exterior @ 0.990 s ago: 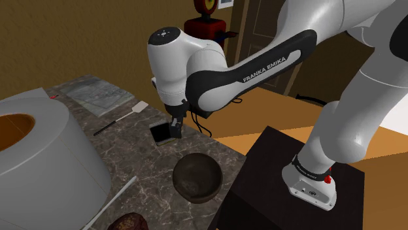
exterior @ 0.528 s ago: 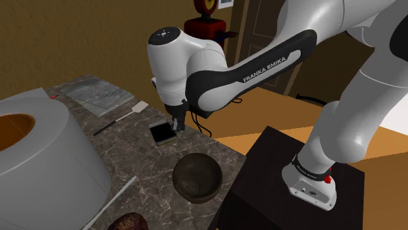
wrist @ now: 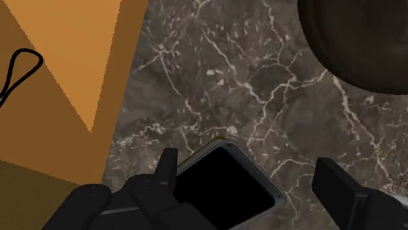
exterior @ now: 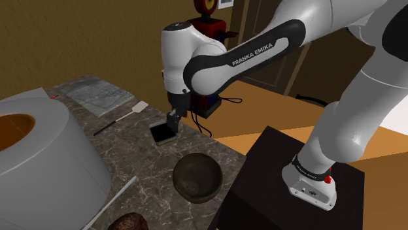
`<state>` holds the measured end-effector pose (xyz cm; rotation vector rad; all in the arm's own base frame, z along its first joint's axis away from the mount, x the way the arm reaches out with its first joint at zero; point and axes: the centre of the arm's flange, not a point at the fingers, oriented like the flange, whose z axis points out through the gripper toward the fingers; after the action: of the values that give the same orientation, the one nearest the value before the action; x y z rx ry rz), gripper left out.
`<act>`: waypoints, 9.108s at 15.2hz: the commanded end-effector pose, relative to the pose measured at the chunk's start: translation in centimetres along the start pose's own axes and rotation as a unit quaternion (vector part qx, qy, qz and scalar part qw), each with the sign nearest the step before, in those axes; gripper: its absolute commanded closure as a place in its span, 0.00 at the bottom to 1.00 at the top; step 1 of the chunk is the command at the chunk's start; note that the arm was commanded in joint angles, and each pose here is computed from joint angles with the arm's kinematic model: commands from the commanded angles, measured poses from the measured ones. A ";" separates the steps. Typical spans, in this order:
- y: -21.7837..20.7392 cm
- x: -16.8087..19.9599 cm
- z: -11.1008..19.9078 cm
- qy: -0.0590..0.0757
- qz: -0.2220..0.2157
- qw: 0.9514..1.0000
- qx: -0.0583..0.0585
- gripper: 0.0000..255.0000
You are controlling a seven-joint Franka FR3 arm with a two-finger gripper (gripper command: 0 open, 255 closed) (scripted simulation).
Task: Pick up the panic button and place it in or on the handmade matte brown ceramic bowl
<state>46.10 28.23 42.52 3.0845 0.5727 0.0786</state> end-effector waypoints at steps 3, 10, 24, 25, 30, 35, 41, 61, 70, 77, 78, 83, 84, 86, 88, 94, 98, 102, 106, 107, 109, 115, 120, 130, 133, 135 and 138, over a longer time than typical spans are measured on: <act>9.2 0.0 3.6 0.039 0.205 0.959 0.193 0.00; 15.3 -2.8 11.5 0.074 0.393 0.838 0.371 0.00; 13.7 -1.5 13.6 0.074 0.393 0.838 0.371 1.00; 13.7 -1.5 13.6 0.074 0.393 0.838 0.371 1.00; 13.7 -1.6 13.6 0.074 0.393 0.838 0.371 1.00; 13.7 -1.5 12.6 0.074 0.393 0.838 0.371 1.00; 13.7 -1.3 9.4 0.074 0.393 0.838 0.371 1.00; 11.6 -4.2 0.2 0.074 0.393 0.838 0.371 1.00; 5.1 -13.9 -1.7 0.074 0.393 0.838 0.371 1.00; -0.1 -21.4 -3.2 0.074 0.393 0.838 0.371 1.00; -1.0 -22.8 -3.4 0.074 0.393 0.838 0.371 1.00; -1.0 -22.9 -0.8 0.074 0.393 0.838 0.371 1.00; -1.0 -22.9 -0.3 0.074 0.393 0.838 0.371 1.00; -1.0 -23.0 0.8 0.074 0.393 0.838 0.371 1.00; -1.1 -22.9 0.9 0.073 0.393 0.839 0.370 1.00; 4.6 -19.8 3.9 0.045 0.417 0.823 0.383 0.00; 4.5 -18.8 5.5 0.040 0.421 0.820 0.385 0.00; 3.3 -18.0 7.0 0.040 0.421 0.820 0.385 0.00; 3.1 -17.8 7.2 0.040 0.421 0.820 0.385 0.00; 3.1 -17.8 7.2 0.040 0.421 0.820 0.385 0.00; 3.1 -17.8 7.2 0.040 0.421 0.820 0.385 0.00; 3.1 -17.8 7.2 0.040 0.421 0.820 0.385 1.00; 3.1 -17.8 7.2 0.040 0.421 0.820 0.385 1.00; 0.5 -20.3 2.5 -0.091 0.418 0.855 0.294 0.00; -0.4 -20.1 3.8 -0.091 0.418 0.855 0.294 0.00; -1.2 -20.0 4.9 -0.091 0.418 0.855 0.294 0.00; -1.2 -20.0 4.9 -0.091 0.418 0.855 0.294 0.00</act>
<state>27.28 22.10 36.67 3.5551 -0.9581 -0.4666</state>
